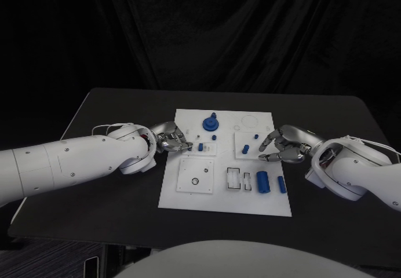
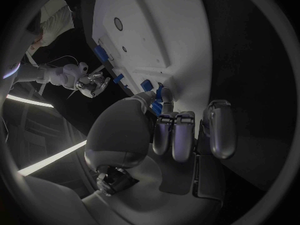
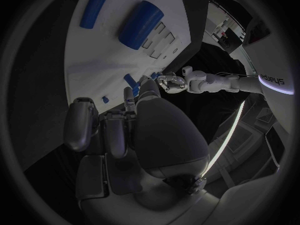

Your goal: Assemble the parts on the task board

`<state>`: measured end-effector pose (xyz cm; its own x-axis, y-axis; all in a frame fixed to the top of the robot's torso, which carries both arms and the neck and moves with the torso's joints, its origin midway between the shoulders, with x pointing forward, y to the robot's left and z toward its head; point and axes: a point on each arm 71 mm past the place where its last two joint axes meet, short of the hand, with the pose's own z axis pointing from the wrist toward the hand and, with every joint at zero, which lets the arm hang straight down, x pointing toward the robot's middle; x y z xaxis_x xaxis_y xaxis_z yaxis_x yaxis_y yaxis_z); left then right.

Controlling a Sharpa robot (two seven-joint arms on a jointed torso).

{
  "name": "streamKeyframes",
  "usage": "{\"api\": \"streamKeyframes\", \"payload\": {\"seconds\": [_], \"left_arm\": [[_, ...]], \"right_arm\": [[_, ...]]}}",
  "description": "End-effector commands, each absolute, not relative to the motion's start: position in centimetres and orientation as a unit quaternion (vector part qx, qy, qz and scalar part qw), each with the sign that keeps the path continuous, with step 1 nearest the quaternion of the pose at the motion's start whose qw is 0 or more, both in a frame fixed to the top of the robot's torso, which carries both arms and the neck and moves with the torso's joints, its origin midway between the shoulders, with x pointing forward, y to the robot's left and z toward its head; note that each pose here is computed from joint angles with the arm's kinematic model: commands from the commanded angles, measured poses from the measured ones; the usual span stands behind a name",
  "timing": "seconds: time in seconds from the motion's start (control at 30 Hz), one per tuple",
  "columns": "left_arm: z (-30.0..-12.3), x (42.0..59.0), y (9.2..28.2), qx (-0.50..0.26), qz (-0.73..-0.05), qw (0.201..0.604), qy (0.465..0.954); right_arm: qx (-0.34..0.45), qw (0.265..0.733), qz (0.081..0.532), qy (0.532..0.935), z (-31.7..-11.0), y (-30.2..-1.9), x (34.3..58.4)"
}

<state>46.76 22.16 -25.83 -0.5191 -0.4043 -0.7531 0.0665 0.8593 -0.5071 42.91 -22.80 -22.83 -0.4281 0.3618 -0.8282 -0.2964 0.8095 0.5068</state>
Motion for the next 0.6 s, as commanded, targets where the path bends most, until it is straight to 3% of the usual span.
{"api": "streamKeyframes", "payload": {"seconds": [0.03,0.6], "left_arm": [[-26.22,46.60,21.98,-0.095,-0.241,0.465,0.847],[-26.72,46.15,21.72,-0.092,-0.238,0.450,0.856]], "right_arm": [[0.022,0.535,0.302,0.789,-22.96,-22.87,42.87],[0.022,0.532,0.301,0.791,-23.15,-22.85,42.81]]}}
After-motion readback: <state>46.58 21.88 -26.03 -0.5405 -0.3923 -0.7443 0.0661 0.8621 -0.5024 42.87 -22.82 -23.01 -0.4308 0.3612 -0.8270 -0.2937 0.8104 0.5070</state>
